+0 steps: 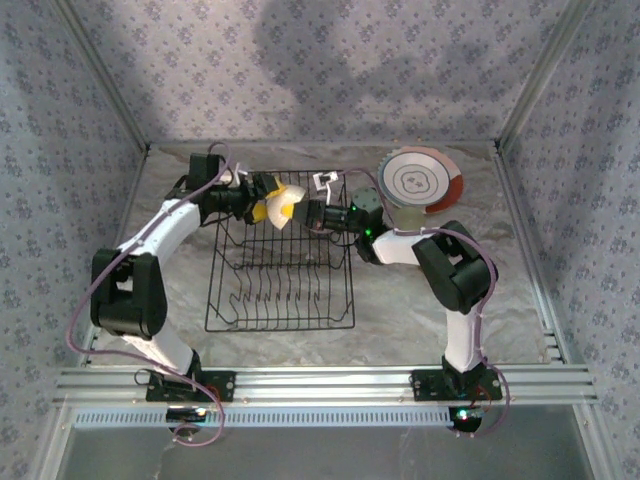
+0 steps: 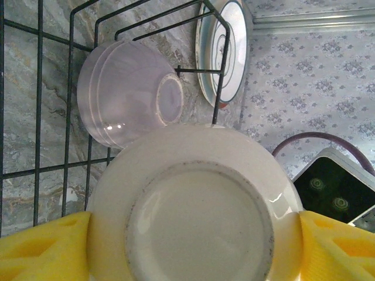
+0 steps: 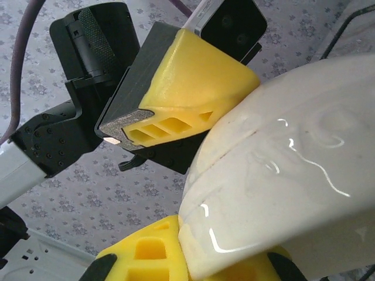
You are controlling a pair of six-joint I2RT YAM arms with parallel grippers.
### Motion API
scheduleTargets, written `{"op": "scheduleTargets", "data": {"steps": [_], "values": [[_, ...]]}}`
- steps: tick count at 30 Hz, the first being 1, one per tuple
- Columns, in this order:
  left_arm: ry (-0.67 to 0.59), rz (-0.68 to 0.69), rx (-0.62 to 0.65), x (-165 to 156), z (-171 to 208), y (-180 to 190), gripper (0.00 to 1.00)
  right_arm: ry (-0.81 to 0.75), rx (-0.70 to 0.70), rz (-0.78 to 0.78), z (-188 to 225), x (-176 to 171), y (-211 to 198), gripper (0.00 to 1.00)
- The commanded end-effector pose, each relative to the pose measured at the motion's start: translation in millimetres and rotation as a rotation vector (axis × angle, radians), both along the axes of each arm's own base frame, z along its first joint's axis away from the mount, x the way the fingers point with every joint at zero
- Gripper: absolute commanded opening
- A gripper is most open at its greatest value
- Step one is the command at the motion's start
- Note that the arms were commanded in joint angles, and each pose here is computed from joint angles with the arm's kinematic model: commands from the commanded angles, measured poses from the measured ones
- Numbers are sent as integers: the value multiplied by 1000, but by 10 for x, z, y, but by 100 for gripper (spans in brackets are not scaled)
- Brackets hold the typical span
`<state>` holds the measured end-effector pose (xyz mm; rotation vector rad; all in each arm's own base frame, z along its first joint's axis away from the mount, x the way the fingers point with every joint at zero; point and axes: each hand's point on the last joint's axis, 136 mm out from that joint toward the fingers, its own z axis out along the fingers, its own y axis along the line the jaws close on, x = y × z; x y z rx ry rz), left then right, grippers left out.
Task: Unload the mixed dishes from the dish rack
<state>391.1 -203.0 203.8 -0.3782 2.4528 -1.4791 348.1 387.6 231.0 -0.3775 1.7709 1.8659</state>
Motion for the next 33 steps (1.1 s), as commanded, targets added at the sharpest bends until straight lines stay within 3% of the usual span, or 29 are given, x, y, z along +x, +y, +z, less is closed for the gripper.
{"op": "scheduleTargets", "data": {"steps": [1,3,12,18,24,33], "values": [[-146,-37,-18,-59,368,-17,79,-72,79,-1,426,29,-60,0],[-167,-31,-8,-84,415,2,99,-50,76,0,443,53,-77,0],[-263,7,71,-195,662,134,99,-32,61,-19,619,107,-197,0],[-342,5,136,-381,812,228,99,-25,-51,-54,690,89,-255,0],[-382,-37,205,-690,768,312,99,-76,-320,-157,784,40,-470,0],[-412,-92,285,-1065,546,413,99,-103,-816,-268,707,-198,-1113,0]]}}
